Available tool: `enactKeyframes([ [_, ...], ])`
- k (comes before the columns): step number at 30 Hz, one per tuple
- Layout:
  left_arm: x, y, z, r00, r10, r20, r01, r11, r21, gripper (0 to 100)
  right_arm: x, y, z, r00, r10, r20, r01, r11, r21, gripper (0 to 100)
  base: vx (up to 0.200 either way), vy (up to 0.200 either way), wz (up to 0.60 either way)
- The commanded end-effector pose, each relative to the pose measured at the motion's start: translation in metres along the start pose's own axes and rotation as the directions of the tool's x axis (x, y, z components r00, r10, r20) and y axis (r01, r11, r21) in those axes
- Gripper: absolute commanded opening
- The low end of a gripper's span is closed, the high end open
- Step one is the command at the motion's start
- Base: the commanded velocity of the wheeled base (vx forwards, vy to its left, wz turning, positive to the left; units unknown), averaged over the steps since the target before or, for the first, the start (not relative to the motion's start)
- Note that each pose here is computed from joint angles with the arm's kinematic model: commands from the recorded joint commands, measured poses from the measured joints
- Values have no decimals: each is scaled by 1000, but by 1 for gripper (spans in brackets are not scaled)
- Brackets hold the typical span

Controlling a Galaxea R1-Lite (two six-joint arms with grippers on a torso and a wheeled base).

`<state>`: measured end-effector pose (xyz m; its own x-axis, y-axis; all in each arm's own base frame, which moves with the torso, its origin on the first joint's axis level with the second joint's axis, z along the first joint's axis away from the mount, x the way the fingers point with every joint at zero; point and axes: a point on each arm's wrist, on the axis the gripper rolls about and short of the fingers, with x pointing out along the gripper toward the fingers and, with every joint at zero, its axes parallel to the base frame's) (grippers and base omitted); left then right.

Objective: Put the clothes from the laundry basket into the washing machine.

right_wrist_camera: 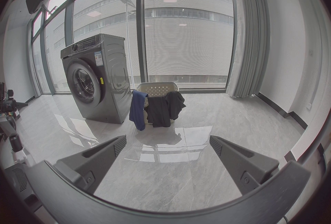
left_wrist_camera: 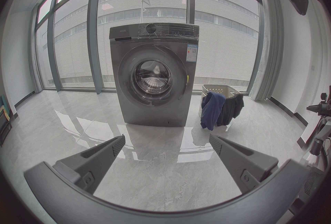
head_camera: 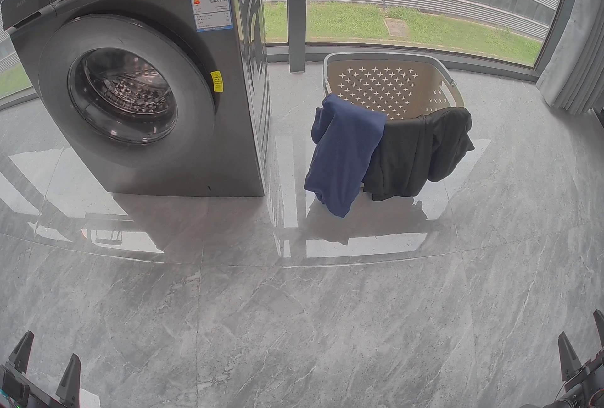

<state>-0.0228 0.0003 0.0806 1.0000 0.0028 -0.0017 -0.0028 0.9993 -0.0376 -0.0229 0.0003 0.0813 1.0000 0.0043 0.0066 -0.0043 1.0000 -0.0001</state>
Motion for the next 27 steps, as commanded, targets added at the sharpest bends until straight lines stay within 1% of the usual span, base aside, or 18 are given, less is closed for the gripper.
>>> enactKeyframes([
  [1,0,0,-4,1000,0,-3,0,1000,-1,100,0,0,-5,1000,0,-4,0,1000,0,100,200,0,0],
  [2,0,0,-4,1000,-1,-3,1,1000,1,100,0,0,-5,1000,-1,-4,1,1000,0,100,200,0,0],
  [8,0,0,-4,1000,0,-3,0,1000,-2,100,0,0,-5,1000,2,-2,-2,1000,-2,100,0,0,0],
  [11,0,0,-4,1000,0,-3,0,1000,-2,100,0,0,-5,1000,2,-2,-2,1000,-3,100,0,0,-600],
  [14,0,0,-4,1000,0,-3,0,1000,-2,100,0,0,-5,1000,2,-2,-2,1000,0,100,0,0,0],
  [27,0,0,-4,1000,0,-3,0,1000,-2,100,0,0,-5,1000,2,-2,-2,1000,0,100,200,0,0],
])
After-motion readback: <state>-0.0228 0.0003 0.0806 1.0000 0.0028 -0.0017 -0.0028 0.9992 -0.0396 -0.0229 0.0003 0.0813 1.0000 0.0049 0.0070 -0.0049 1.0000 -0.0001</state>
